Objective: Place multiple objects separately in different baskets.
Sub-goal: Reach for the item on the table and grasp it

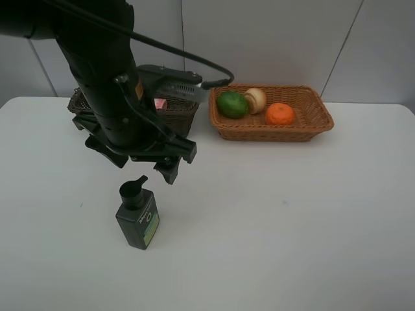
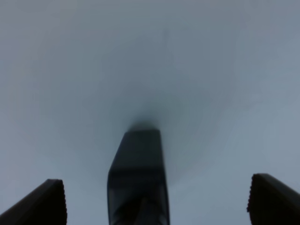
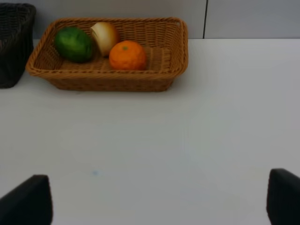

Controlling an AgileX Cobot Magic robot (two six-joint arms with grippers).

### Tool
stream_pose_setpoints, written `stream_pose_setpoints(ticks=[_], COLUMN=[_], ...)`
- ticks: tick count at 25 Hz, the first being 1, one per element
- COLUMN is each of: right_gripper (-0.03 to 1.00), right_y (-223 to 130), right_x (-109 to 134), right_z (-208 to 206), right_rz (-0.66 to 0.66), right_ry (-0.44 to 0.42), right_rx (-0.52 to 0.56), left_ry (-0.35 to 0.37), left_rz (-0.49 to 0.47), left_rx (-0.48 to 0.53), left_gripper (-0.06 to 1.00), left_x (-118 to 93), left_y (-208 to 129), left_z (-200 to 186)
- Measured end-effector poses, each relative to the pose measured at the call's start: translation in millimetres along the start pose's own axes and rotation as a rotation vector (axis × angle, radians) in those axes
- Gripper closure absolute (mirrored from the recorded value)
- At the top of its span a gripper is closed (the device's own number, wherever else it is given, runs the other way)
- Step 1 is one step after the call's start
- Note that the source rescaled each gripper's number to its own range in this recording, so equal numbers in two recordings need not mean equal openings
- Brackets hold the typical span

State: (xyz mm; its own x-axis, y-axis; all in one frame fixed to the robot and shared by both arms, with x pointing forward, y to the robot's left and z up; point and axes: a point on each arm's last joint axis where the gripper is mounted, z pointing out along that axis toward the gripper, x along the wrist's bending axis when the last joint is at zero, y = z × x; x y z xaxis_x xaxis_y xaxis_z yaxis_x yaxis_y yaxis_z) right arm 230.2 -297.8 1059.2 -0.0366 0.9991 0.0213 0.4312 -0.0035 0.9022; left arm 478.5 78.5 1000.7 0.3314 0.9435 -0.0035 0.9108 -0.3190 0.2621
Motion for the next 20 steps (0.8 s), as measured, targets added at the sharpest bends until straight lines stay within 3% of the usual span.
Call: stream_pose_setpoints(ticks=[5,20], right_gripper=[-0.02,-0.02], right_y=[0,0], right_x=[0,0], right_z=[0,0], right_rz=[0.000,0.000], right_ry=[0.000,0.000], right_rx=[0.000,0.000], left_ry=[-0.021,-0.034], left_rz=[0.001,-0.025], left_rx=[-0.021,0.017], left_gripper=[-0.06,-0.06], left_x=[-8,2], left_y=[-5,-39], left_z=[4,41])
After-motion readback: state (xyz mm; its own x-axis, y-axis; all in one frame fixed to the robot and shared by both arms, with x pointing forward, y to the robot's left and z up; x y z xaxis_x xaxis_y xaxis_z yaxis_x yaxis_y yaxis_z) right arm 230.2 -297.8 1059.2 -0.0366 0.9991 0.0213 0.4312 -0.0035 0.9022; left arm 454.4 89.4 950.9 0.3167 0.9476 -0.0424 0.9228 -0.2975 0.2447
